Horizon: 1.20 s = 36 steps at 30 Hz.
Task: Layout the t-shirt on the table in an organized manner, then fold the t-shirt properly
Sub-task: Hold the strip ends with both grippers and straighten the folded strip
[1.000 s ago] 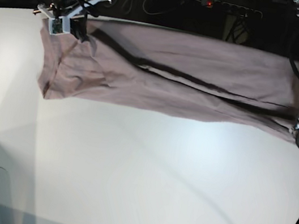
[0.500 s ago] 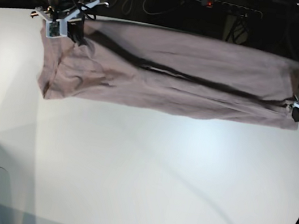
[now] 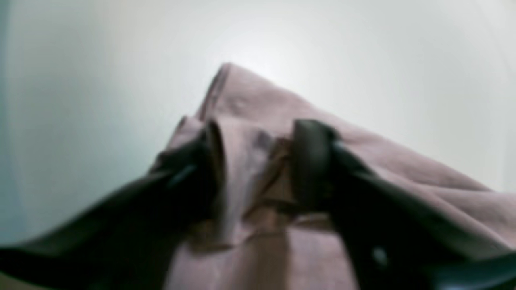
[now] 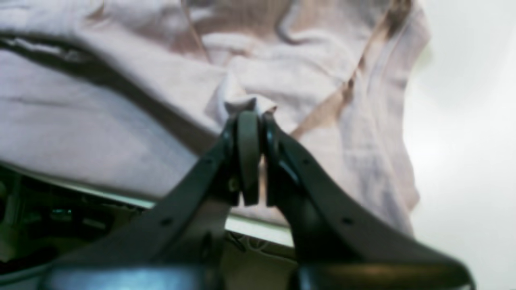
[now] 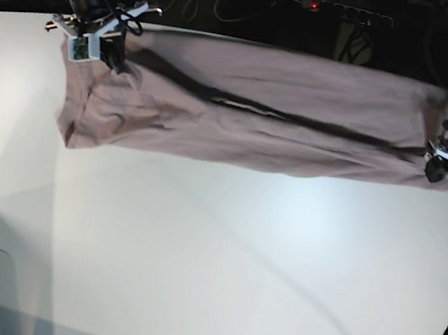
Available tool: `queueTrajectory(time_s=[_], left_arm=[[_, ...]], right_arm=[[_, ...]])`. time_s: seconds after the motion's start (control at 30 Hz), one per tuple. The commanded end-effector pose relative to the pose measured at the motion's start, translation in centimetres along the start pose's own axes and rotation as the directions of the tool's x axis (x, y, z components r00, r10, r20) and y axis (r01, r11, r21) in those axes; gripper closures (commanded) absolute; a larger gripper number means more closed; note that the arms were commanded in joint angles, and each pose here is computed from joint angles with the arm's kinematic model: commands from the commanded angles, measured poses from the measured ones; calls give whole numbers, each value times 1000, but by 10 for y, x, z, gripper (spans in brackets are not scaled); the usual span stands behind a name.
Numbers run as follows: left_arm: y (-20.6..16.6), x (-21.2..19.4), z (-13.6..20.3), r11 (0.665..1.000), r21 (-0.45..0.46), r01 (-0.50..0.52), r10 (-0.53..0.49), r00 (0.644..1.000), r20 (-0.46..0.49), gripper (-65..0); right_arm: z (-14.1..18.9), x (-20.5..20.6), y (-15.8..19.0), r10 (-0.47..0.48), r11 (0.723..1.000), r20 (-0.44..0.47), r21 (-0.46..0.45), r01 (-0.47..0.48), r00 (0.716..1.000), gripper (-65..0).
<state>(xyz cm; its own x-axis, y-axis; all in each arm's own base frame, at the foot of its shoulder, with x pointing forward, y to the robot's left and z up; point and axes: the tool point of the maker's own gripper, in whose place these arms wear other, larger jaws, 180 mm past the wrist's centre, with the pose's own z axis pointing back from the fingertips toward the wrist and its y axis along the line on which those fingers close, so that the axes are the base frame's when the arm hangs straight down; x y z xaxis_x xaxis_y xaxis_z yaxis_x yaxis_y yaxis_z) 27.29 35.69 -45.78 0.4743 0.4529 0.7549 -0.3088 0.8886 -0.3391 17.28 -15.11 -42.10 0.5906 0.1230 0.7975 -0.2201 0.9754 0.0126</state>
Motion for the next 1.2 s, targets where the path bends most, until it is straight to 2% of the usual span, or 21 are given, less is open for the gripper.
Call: queueTrajectory(time_s=[0.0, 0.17, 0.33, 0.63, 0.73, 0.87, 1.17], left_arm=[[5, 22, 4, 1000, 6, 26, -26, 998, 51, -318], [4, 28, 15, 997, 4, 72, -72, 995, 66, -356], [3, 28, 14, 998, 4, 70, -70, 995, 67, -390], [1, 32, 15, 999, -6, 50, -50, 995, 86, -510], [5, 30, 21, 1000, -21, -21, 23, 995, 93, -516], [16, 27, 31, 996, -29, -82, 83, 996, 44, -516], [30, 3, 43, 996, 6, -93, 94, 996, -14, -516]], right_arm=[[2, 2, -1, 2, 1000, 19, 13, -2, 1000, 0], [1, -7, 1, -10, 1000, -2, 21, 10, 1000, 0], [0, -11, 4, -17, 999, -15, 28, 17, 1000, 0], [-9, -20, 5, -40, 998, -35, 37, 41, 999, 0], [-9, -20, 5, -39, 998, -35, 38, 41, 999, 0], [-9, -20, 5, -39, 998, -35, 38, 41, 999, 0], [-9, -19, 5, -38, 998, -34, 38, 40, 999, 0]])
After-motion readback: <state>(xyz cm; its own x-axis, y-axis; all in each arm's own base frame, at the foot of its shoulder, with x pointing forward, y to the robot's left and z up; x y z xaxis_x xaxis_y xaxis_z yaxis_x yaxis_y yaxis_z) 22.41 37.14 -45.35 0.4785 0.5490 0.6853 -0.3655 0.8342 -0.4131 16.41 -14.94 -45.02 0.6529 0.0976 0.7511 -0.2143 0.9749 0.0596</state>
